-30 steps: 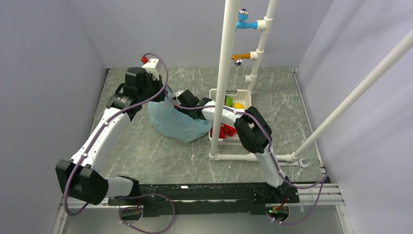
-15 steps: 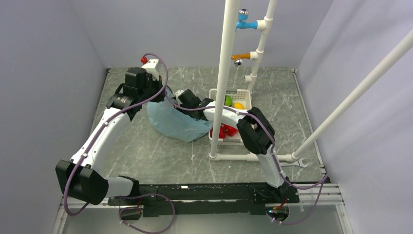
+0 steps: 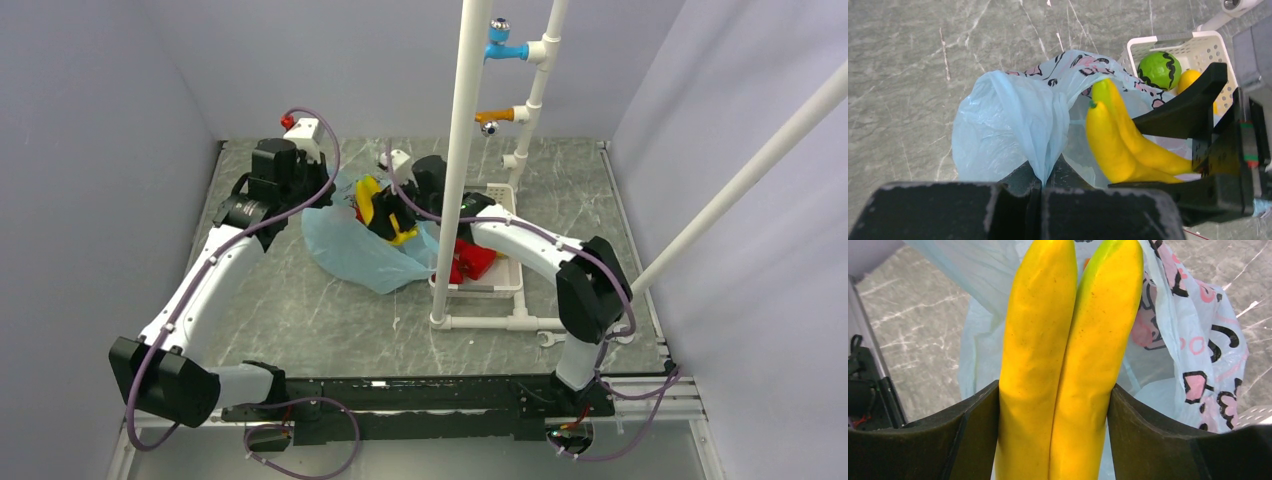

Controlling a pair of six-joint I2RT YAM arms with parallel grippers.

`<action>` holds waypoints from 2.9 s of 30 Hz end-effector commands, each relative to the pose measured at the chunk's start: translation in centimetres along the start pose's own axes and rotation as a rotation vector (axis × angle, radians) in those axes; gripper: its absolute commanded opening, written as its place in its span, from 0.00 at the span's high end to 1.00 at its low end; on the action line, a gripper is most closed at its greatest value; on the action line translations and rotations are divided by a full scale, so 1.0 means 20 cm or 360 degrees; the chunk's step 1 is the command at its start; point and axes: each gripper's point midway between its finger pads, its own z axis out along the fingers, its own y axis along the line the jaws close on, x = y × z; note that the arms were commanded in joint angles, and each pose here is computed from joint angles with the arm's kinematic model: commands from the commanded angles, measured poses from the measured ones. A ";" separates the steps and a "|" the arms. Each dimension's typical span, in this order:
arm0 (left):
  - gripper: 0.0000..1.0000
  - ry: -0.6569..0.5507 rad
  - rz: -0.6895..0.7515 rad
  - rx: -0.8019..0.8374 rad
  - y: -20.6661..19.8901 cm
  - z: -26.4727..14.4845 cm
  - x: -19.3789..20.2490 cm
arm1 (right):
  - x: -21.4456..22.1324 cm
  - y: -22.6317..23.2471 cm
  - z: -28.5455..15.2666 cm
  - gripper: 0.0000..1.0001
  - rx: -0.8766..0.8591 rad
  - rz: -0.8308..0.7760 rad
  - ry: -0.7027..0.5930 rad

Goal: Take the fake fruits out of the plastic bag
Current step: Take out the fake fruit from the plastic bag, then place the fake fruit in the bin.

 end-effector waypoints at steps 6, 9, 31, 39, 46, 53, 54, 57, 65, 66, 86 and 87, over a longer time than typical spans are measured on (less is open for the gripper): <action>1.00 -0.0143 0.0012 -0.0019 -0.01 -0.06 -0.12 | -0.28 0.09 -0.19 0.96 -0.0575 0.0257 -0.0401; 1.00 -0.0134 0.0010 0.0002 -0.02 -0.05 -0.11 | -0.33 0.18 -0.22 0.96 -0.0824 0.0320 -0.0467; 1.00 -0.0158 0.0017 -0.0039 0.00 -0.07 -0.13 | -0.84 0.20 -0.46 0.95 -0.0885 0.0452 -0.1021; 1.00 -0.0155 0.0015 -0.0057 0.01 -0.08 -0.13 | -0.53 -0.14 -0.63 1.00 0.0025 0.0384 -0.0853; 1.00 -0.0153 0.0014 -0.0050 0.01 -0.07 -0.13 | -0.07 -0.58 -0.95 1.00 0.0840 0.0514 -0.0687; 1.00 -0.0135 0.0002 -0.0044 0.01 -0.05 -0.12 | 0.32 -0.73 -0.90 1.00 0.1073 0.0645 -0.0250; 1.00 -0.0141 0.0004 -0.0047 0.01 -0.06 -0.12 | 0.36 -0.74 -0.88 1.00 0.1087 0.0660 -0.0208; 1.00 -0.0161 0.0007 -0.0058 0.02 -0.07 -0.13 | 0.40 -0.78 -0.83 1.00 0.1116 0.0696 -0.0133; 1.00 -0.0151 0.0003 -0.0041 0.01 -0.06 -0.12 | 0.46 -0.85 -0.70 1.00 0.1148 0.0746 0.0063; 1.00 -0.0136 0.0003 -0.0048 0.01 -0.06 -0.12 | 0.47 -0.87 -0.70 0.98 0.1172 0.0745 0.0084; 1.00 -0.0164 0.0004 -0.0041 0.01 -0.07 -0.13 | 0.39 -0.84 -0.77 0.01 0.1224 0.0612 0.0078; 1.00 -0.0155 0.0008 -0.0043 0.01 -0.07 -0.14 | 0.35 -0.83 -0.78 0.01 0.1216 0.0602 0.0046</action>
